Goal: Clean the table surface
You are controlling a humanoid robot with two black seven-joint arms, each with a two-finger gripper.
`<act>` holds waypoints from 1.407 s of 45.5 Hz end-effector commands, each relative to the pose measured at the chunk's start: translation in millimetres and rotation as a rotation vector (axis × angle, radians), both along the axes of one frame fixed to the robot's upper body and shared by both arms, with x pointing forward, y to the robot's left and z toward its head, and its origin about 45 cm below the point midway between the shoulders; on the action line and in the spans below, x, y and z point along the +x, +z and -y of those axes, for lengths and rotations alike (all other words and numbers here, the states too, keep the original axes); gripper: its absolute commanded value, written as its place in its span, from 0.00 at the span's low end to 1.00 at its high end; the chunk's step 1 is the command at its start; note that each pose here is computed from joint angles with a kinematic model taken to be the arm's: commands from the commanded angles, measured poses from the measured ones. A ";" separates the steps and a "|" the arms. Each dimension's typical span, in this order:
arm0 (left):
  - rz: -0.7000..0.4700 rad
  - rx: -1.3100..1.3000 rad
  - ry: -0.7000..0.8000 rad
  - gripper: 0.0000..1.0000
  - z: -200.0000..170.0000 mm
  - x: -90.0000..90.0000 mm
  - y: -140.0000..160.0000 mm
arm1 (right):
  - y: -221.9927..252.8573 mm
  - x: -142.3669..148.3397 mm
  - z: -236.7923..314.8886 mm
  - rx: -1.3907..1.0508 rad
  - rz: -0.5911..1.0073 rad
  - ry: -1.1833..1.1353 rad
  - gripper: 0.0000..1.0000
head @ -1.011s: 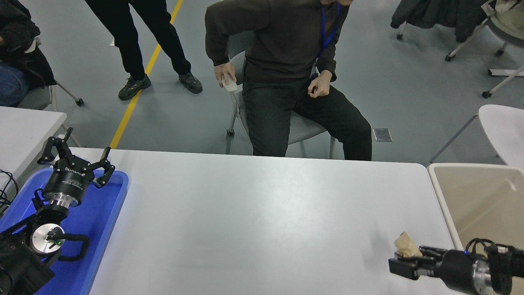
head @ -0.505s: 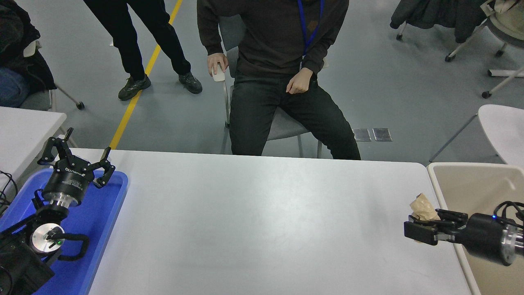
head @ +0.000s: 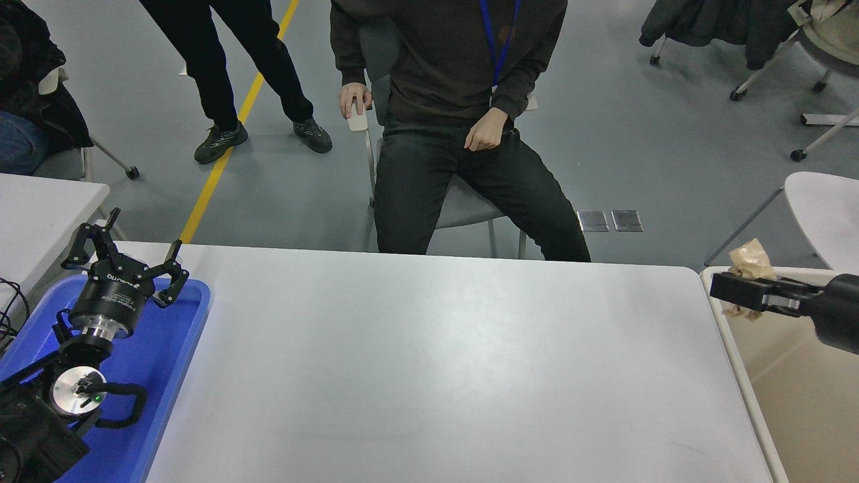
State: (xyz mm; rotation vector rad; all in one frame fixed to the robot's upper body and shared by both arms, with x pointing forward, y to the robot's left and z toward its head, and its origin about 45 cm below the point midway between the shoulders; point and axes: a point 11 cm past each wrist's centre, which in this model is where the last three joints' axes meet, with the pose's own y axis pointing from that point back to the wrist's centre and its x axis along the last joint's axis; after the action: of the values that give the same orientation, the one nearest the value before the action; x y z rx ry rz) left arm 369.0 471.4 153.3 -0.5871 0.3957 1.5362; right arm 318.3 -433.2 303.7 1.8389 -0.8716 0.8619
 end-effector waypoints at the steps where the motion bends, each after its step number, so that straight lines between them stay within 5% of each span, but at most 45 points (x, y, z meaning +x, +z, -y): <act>1: 0.000 0.000 0.000 1.00 0.0 0.0 0.0 | 22.9 17.0 54.2 0.033 0.075 -0.188 0.00; 19: 0.000 0.000 0.000 1.00 0.0 0.0 0.0 | 28.0 27.2 128.8 0.109 0.129 -0.446 0.00; 45: 0.000 0.000 0.000 1.00 0.0 0.0 0.0 | -34.6 28.2 210.6 0.127 0.164 -0.791 0.00; 64: 0.000 0.000 0.000 1.00 0.0 0.0 0.0 | -114.2 9.7 196.8 0.223 0.091 -0.963 0.00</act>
State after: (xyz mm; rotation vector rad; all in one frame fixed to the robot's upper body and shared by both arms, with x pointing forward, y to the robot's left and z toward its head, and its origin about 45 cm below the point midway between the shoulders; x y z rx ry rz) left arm 368.9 471.5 153.4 -0.5878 0.3948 1.5366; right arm 341.2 -638.6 231.8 1.3199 -1.6973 0.3419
